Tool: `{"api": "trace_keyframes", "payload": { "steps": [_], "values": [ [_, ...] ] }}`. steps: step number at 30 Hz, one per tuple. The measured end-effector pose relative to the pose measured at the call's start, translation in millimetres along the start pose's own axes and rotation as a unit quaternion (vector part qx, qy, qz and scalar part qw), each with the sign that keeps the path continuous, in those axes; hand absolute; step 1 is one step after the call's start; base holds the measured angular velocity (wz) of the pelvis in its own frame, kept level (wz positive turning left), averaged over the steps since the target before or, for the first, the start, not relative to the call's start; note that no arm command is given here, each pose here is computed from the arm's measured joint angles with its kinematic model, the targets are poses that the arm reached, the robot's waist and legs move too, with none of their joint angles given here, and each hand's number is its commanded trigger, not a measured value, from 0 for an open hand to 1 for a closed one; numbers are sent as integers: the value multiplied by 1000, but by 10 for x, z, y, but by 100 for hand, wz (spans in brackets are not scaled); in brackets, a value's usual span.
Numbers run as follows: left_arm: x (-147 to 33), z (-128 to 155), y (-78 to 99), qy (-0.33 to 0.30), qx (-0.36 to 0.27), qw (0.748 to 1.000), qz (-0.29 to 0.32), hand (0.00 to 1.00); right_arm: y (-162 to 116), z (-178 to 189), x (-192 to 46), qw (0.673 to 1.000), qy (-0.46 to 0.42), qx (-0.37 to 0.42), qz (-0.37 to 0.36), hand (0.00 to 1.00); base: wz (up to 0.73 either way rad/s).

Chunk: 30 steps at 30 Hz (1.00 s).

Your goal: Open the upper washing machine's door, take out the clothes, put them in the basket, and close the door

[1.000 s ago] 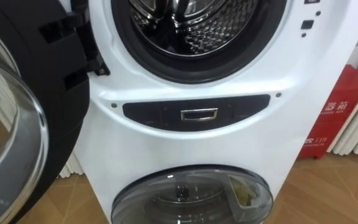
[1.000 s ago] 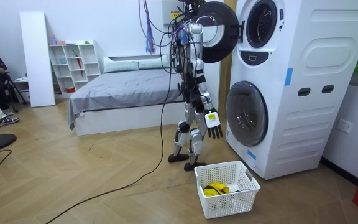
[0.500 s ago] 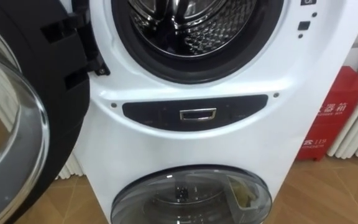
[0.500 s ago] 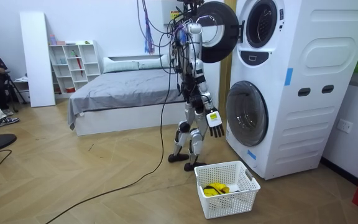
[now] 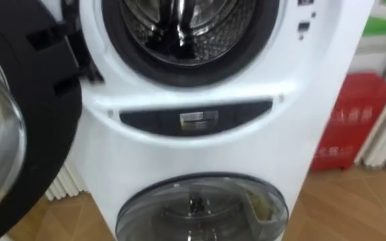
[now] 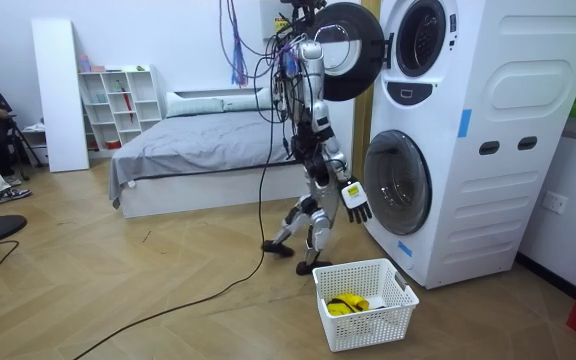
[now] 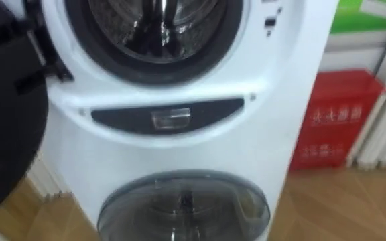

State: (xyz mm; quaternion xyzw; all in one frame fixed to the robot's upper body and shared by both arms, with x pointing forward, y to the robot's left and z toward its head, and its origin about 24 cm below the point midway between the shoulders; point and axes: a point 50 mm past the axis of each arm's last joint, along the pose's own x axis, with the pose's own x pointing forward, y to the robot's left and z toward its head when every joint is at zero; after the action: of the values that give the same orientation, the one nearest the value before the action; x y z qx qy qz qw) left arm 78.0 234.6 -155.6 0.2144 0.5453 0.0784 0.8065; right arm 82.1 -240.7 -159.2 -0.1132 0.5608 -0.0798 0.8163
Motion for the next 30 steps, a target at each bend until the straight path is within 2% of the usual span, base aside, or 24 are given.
{"api": "trace_keyframes", "payload": {
  "steps": [5,11,16,30],
  "values": [
    [36,233,-13,-37,6,999,-4,0,-1,114,15,1000,-23,9,-4,0,29],
    [15,76,-85,-12,2,1000,-17,0,-30,67,8,1000,-19,12,-15,0,6],
    [-39,-237,-97,36,4,999,-15,0,-120,-113,-20,999,12,35,-31,0,28],
    [-46,-266,-75,40,-29,999,-4,0,88,-12,-3,1000,-2,6,20,0,-2]
  ]
}}
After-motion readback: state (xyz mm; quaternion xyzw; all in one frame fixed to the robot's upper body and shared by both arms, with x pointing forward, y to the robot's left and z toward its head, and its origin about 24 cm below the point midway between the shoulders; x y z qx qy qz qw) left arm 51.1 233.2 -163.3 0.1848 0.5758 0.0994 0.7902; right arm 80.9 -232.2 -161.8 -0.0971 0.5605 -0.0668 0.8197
